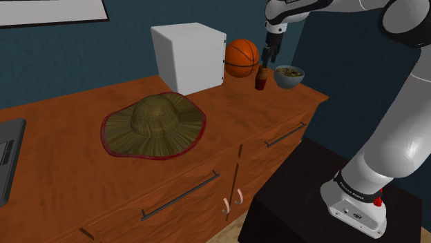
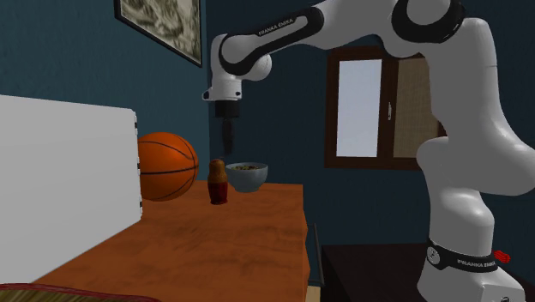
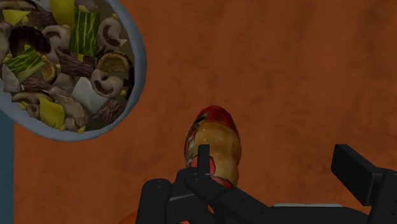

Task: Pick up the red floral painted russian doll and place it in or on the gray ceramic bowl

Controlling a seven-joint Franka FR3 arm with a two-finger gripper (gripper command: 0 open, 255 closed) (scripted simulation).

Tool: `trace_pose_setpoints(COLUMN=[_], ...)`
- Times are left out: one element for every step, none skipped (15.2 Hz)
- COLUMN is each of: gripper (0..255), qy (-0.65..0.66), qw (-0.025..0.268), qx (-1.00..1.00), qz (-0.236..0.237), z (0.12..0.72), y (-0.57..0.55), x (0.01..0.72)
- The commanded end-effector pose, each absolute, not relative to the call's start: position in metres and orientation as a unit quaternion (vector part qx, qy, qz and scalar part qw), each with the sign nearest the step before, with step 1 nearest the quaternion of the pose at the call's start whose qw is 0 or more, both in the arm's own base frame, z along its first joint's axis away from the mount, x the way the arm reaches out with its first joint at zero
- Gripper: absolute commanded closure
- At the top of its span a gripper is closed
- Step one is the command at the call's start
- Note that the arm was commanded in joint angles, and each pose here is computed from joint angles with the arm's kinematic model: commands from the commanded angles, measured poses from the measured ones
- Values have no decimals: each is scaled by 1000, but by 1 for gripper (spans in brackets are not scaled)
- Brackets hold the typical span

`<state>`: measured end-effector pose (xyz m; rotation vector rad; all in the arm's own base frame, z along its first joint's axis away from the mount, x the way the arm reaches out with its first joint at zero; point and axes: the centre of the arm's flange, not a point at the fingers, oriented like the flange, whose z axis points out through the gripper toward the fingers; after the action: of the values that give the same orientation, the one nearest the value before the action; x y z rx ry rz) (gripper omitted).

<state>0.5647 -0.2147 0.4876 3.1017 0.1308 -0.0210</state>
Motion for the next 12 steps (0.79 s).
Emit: trace_pose_setpoints(gripper=[0,0,0,0,0,0,0,0,0,0,0,0], qy=[42,42,41,41,41,41,41,41,41,41,41,41], qw=[18,17,17,16,16,16,16,16,16,16,16,16], qx=[999,999,999,999,999,999,999,999,999,999,999,999], qz=[-5,-5,-4,-4,-4,-4,-4,-4,-4,-4,-4,-4], z=[480,476,471,468,462,457,452,447,441,436,431,428], y=[-230,-238,-245,-251,-251,-251,-252,-252,-252,-252,-252,-252], x=[585,595,605,612,612,612,612,612,611,611,611,611])
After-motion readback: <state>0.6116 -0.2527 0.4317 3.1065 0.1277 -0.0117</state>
